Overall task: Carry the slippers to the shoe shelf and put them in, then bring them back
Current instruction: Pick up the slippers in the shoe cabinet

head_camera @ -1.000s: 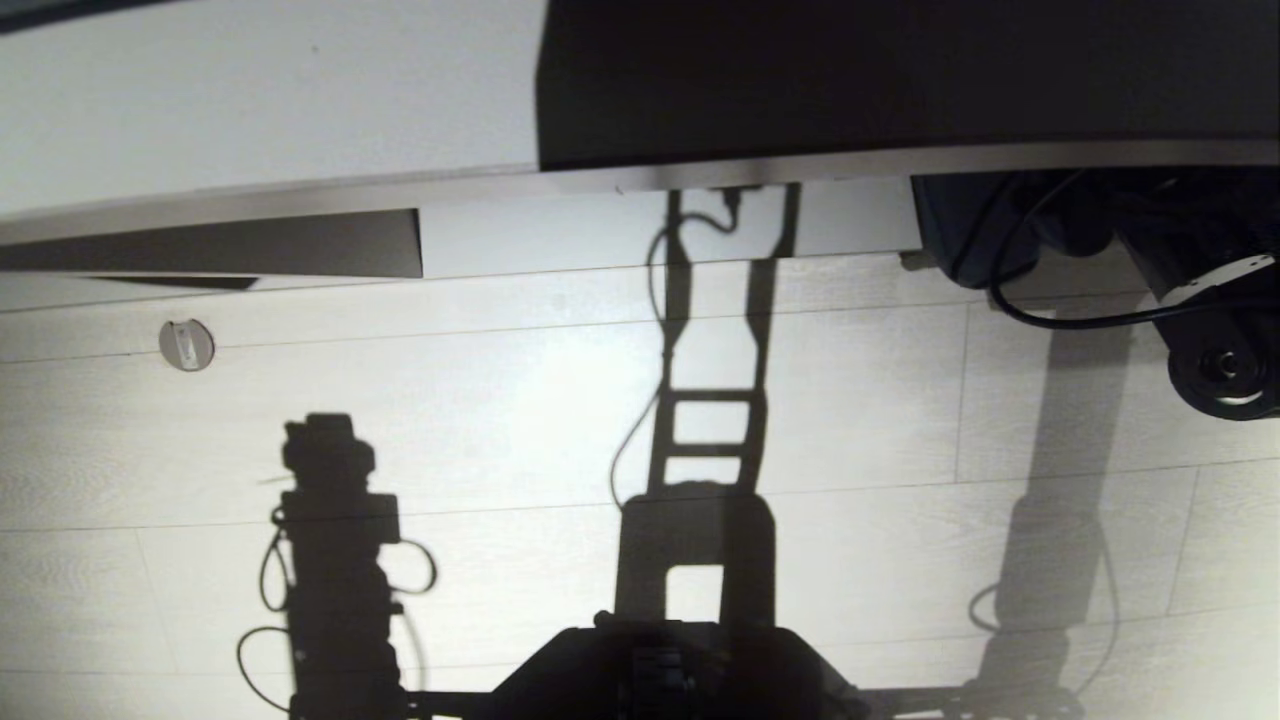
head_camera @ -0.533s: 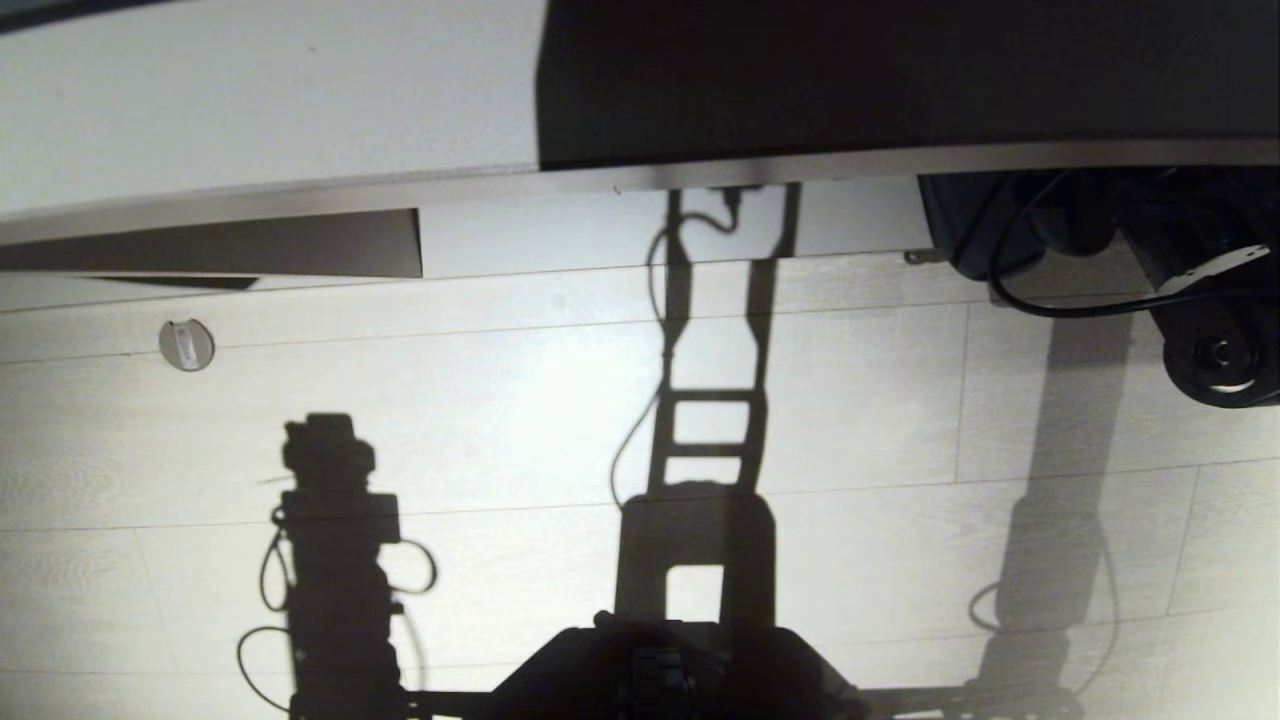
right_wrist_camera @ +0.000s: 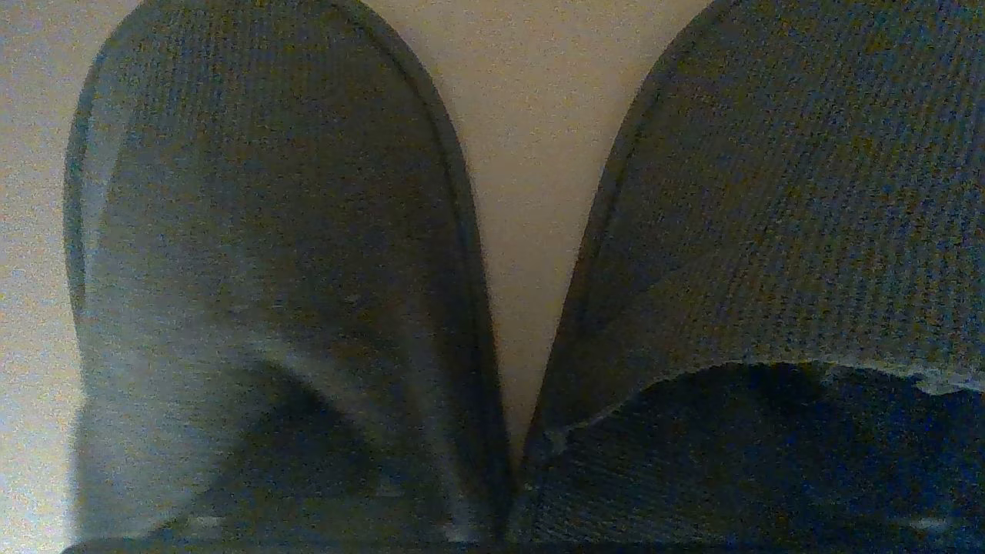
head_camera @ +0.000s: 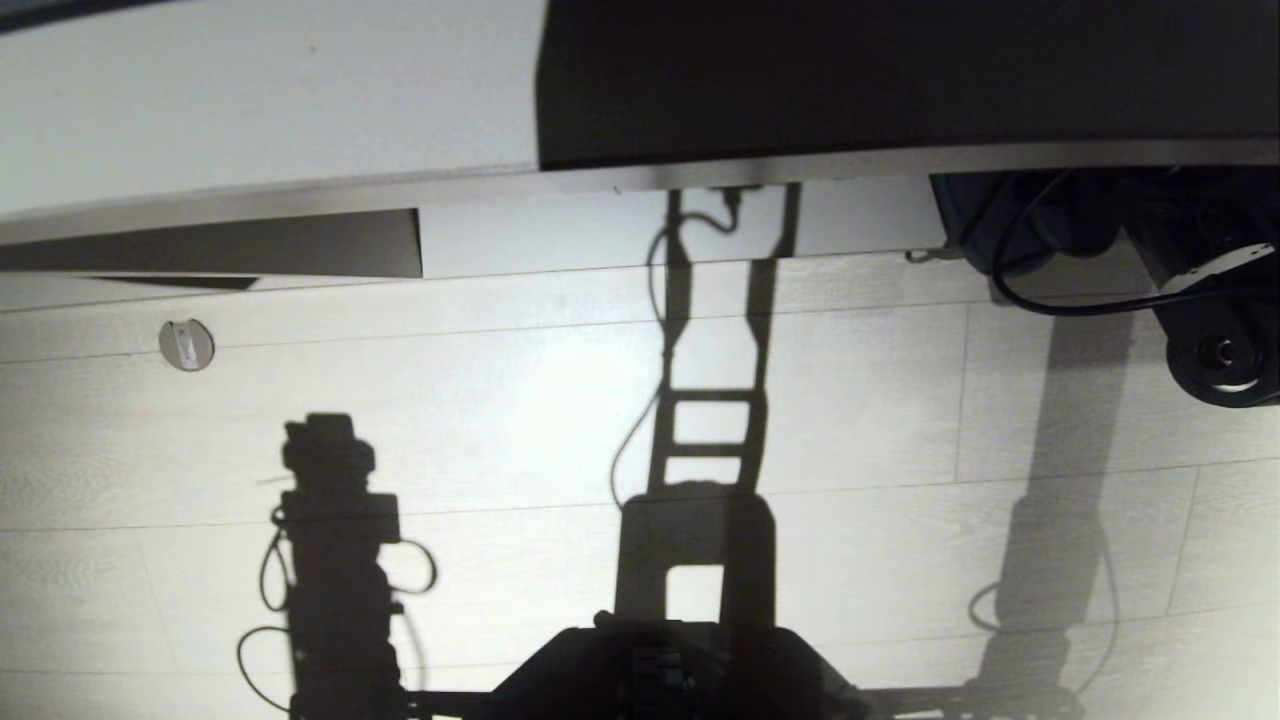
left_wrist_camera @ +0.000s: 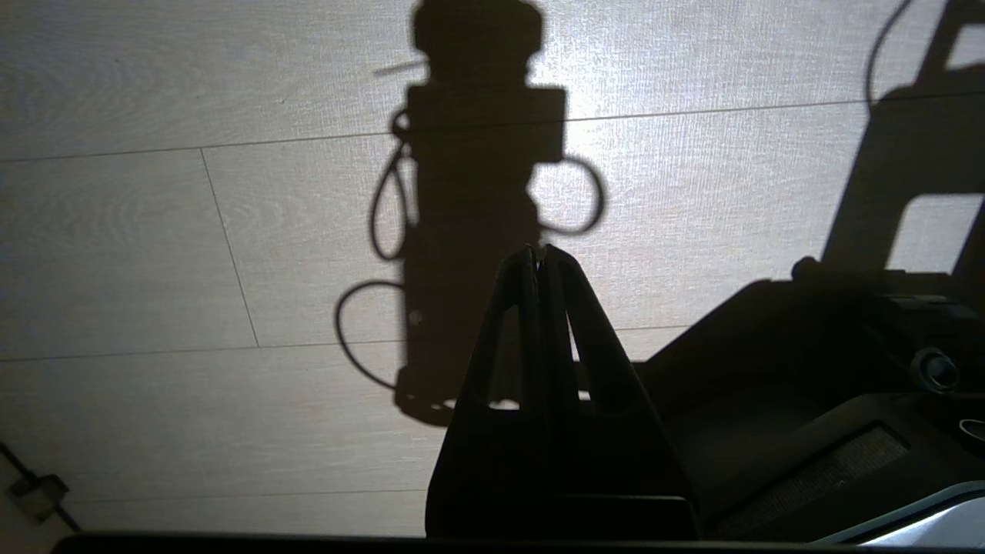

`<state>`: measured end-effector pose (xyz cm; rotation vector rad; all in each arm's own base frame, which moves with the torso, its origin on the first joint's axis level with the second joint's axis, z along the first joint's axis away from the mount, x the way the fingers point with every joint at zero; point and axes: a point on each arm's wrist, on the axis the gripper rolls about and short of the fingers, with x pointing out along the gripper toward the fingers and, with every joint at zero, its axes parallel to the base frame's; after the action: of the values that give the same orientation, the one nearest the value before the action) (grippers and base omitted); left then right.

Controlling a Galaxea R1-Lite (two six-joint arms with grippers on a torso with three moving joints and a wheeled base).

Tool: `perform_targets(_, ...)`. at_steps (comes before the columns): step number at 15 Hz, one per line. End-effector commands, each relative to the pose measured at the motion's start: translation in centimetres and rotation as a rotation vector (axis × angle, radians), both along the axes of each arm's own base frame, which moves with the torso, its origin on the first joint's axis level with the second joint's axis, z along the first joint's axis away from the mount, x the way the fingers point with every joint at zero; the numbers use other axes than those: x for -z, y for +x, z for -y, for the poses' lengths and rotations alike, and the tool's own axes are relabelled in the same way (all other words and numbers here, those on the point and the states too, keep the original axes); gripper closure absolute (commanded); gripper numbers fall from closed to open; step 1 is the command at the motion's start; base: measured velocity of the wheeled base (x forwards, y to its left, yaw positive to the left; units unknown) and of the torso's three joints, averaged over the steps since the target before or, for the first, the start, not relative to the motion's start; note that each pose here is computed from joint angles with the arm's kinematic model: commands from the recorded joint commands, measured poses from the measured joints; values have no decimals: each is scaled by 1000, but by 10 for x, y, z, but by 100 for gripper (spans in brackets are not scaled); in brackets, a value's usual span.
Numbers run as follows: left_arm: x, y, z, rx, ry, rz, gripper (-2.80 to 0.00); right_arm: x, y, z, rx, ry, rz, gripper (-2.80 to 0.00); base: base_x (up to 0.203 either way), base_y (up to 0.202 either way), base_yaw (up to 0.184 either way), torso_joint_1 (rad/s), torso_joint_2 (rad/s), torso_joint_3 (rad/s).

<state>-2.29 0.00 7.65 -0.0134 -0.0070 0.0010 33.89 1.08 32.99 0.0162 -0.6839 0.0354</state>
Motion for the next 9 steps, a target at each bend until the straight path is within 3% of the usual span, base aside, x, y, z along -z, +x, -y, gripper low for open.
perform_targets(1, 0, 0, 0, -1, 0, 0, 0, -1, -1, 0, 0, 0, 6, 0, 0, 0, 0, 0, 0, 0)
perform_targets(9, 0, 0, 0, -1, 0, 0, 0, -1, -3, 0, 0, 0, 5, 0, 0, 0, 0, 0, 0, 0)
